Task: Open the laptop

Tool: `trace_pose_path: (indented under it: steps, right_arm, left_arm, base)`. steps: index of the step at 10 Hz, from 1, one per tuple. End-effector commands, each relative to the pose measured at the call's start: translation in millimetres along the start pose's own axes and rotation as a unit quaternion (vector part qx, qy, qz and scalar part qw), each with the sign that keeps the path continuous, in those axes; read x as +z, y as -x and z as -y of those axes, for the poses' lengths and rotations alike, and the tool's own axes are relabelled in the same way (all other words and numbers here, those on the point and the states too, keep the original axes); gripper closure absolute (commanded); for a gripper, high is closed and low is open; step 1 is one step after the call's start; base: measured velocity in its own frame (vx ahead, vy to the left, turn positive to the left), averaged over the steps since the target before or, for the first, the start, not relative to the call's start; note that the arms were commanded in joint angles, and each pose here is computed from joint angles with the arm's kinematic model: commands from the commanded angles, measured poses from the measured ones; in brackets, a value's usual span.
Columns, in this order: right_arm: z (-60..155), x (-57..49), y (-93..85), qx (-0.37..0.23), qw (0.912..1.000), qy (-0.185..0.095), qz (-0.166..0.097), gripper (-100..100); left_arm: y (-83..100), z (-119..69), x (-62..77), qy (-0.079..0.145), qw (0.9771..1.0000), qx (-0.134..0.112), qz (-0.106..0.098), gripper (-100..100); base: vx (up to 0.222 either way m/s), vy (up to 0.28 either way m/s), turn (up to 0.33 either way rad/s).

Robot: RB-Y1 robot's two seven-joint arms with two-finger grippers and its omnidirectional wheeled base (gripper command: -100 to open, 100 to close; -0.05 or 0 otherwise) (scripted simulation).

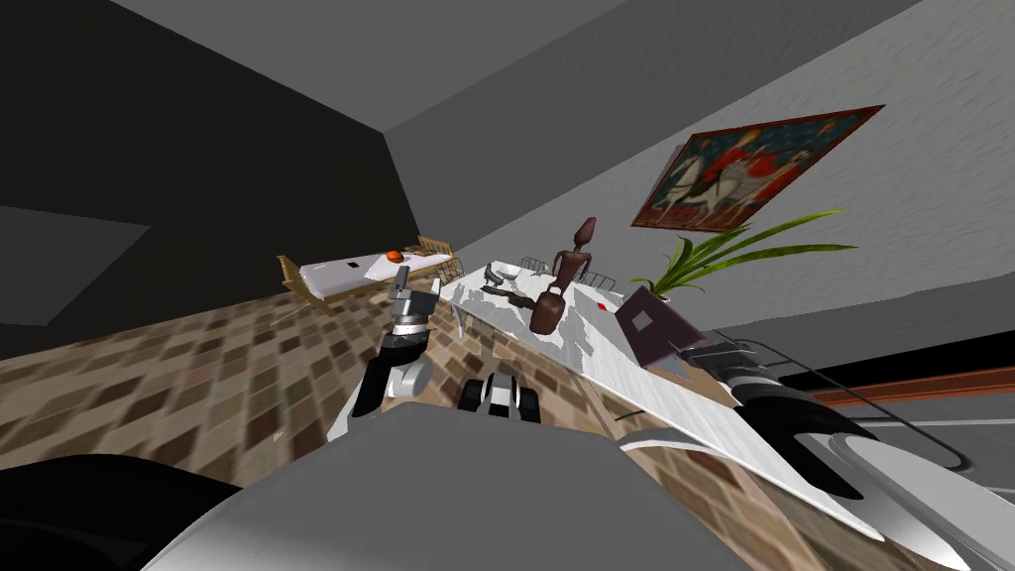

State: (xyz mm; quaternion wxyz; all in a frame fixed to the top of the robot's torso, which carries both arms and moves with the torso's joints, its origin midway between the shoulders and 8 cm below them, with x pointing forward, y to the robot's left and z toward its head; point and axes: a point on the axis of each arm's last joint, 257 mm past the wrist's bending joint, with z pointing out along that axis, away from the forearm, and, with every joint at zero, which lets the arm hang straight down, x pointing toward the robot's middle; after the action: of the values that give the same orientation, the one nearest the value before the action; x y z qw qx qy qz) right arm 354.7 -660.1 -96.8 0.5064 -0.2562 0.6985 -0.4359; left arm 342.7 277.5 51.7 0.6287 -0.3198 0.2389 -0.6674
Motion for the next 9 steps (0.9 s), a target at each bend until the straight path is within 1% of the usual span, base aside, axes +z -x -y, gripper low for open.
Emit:
trace_pose_path:
  steps: [1,2,3,4,7,9]
  right_arm:
    - [1,1.9,1.4,-0.001,1.0000,-0.001,-0.001,-100]
    - [0,-1.6,-1.0,0.001,1.0000,-0.001,0.000,100]
    - [4,0.6,0.8,0.000,1.0000,-0.005,-0.001,100]
    - [6,3.9,0.8,0.039,0.9992,-0.007,0.002,100]
    - [5,8.4,-0.1,0.097,0.9952,-0.005,0.006,100]
    - [4,11.4,-0.3,0.136,0.9907,-0.004,0.009,100]
  left_arm:
    - [0.0,0.0,0.0,0.000,1.0000,0.000,0.000,0]
    - [0.0,0.0,0.0,0.000,1.0000,0.000,0.000,0]
    - [0.0,0.0,0.0,0.000,1.0000,0.000,0.000,0]
    - [0.0,0.0,0.0,0.000,1.0000,0.000,0.000,0]
    - [0.0,0.0,0.0,0.000,1.0000,0.000,0.000,0]
    - [0.0,0.0,0.0,0.000,1.0000,0.000,0.000,0]
  base:
    - [0.019,-0.017,0.010]
    - [-0.023,0.001,-0.043]
    - [-0.008,-0.009,-0.007]
    - [-0.029,-0.054,0.031]
    - [-0.077,-0.106,0.035]
    - [-0.052,-0.083,0.006]
